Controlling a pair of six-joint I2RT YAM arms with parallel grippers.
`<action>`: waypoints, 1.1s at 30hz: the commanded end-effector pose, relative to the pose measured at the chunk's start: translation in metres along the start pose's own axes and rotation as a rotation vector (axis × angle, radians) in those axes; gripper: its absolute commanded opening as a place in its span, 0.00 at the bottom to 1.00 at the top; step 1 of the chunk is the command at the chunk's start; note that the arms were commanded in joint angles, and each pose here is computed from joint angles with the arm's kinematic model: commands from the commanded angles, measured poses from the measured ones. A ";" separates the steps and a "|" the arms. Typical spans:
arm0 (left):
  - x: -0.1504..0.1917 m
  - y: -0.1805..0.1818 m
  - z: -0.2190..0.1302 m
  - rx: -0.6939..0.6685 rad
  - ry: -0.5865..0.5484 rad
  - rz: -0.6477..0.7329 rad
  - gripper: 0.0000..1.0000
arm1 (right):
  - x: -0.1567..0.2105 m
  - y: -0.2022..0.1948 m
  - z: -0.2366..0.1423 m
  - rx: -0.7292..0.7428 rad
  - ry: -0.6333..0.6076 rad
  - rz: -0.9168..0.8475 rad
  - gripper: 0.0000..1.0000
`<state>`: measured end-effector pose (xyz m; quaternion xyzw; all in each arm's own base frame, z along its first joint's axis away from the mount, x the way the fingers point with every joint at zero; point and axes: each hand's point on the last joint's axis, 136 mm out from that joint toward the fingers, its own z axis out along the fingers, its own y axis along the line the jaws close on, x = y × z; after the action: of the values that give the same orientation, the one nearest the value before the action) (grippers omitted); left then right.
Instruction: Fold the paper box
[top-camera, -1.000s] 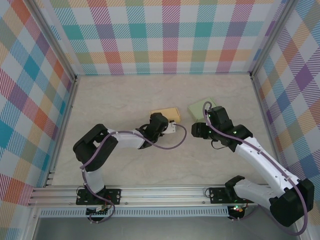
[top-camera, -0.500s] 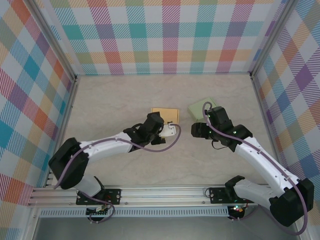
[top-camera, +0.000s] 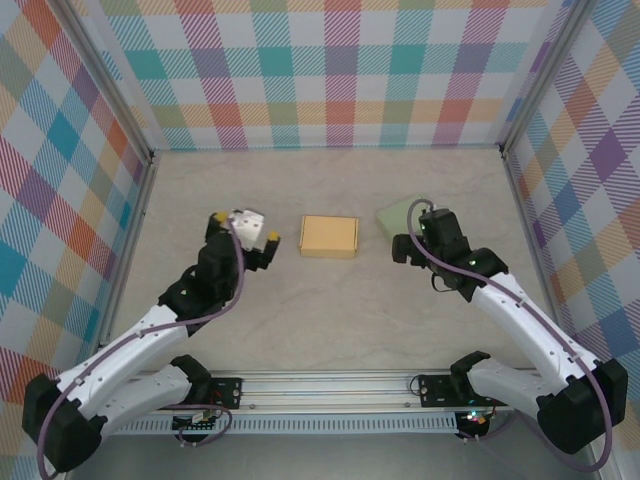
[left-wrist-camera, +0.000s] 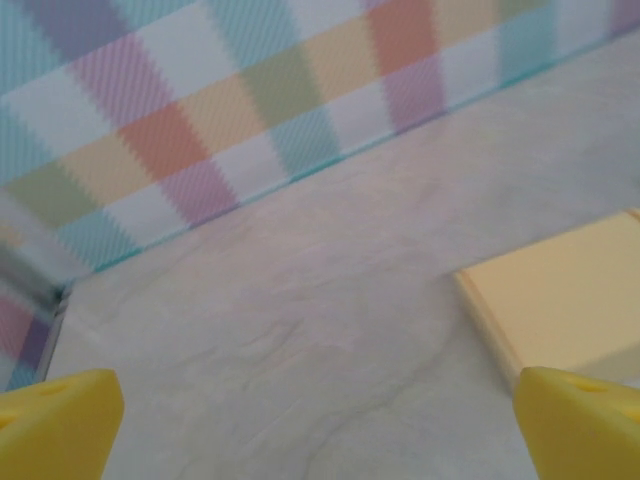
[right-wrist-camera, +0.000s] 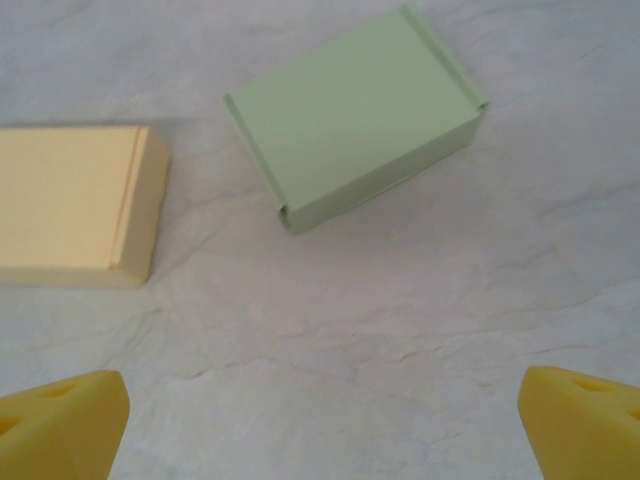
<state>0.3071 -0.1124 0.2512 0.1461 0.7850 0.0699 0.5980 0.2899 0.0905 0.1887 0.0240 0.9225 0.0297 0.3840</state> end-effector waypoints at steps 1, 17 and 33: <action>0.037 0.049 0.001 -0.220 0.044 -0.254 1.00 | -0.028 -0.024 -0.002 0.105 -0.159 0.002 1.00; 0.121 0.077 0.025 -0.260 -0.009 -0.341 1.00 | -0.026 -0.066 0.034 0.213 -0.391 -0.068 1.00; 0.130 0.043 0.077 -0.053 -0.027 -0.298 1.00 | -0.016 -0.081 0.070 0.210 -0.450 -0.083 1.00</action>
<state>0.3397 -0.0277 0.0946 -0.0083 0.8218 0.0187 0.5695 0.3388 0.0099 0.1296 0.0335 0.8357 -0.1008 0.5388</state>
